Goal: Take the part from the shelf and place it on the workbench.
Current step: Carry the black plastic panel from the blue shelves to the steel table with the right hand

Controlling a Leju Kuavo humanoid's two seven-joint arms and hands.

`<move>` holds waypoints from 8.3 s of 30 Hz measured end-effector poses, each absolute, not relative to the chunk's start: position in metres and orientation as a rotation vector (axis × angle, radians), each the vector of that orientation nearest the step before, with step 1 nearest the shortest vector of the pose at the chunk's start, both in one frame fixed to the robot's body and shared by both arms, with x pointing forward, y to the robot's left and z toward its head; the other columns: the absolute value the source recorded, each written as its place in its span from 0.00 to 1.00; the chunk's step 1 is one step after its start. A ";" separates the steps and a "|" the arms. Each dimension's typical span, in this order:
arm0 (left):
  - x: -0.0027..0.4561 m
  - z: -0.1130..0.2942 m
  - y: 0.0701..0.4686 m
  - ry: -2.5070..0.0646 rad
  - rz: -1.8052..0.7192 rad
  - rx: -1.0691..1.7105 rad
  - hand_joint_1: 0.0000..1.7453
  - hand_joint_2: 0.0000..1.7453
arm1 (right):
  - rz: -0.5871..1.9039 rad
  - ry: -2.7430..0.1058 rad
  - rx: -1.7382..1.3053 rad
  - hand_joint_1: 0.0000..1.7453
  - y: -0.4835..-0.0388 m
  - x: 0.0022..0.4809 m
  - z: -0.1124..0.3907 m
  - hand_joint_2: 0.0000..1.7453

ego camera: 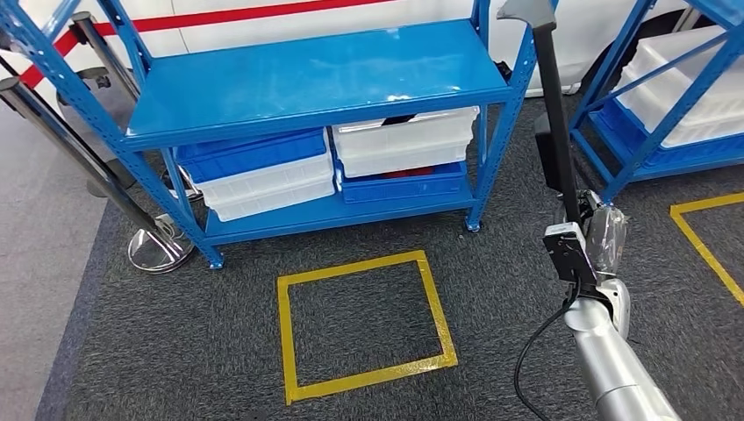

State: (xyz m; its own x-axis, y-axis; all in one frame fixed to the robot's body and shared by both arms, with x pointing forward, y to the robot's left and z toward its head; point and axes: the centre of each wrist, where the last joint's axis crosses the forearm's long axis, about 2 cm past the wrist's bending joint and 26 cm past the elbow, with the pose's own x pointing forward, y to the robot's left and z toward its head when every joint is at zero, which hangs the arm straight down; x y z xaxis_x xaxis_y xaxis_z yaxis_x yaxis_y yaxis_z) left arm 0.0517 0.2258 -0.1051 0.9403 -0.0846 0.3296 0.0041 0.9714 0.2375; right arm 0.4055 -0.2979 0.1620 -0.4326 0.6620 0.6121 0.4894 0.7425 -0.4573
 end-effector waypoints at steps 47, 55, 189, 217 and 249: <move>0.046 -0.107 0.231 -0.309 -0.057 0.244 0.00 1.00 | 0.825 -1.657 -1.754 1.00 -0.448 0.404 0.212 1.00; 0.046 -0.107 0.232 -0.323 -0.060 0.247 0.00 1.00 | 0.816 -1.581 -1.914 1.00 -0.473 0.363 0.211 1.00; 0.042 -0.108 0.237 -0.367 -0.019 0.158 0.00 1.00 | 0.801 -1.115 -1.860 1.00 -0.621 0.361 0.297 1.00; 0.043 -0.107 0.229 -0.365 -0.043 0.134 0.00 1.00 | 0.836 -1.035 -1.974 1.00 -0.629 0.336 0.290 1.00; 0.042 -0.108 0.230 -0.352 -0.035 0.143 0.00 1.00 | 0.866 -1.053 -2.015 1.00 -0.626 0.354 0.318 1.00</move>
State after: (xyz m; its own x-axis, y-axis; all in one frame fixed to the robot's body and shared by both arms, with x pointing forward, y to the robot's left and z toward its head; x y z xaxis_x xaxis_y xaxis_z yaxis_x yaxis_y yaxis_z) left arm 0.0423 0.2301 -0.1075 0.9382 -0.0589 0.3410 0.0093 0.9893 0.1453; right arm 0.3544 -0.6256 0.3181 0.4475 0.8624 -0.2367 0.3989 -0.4294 -0.8102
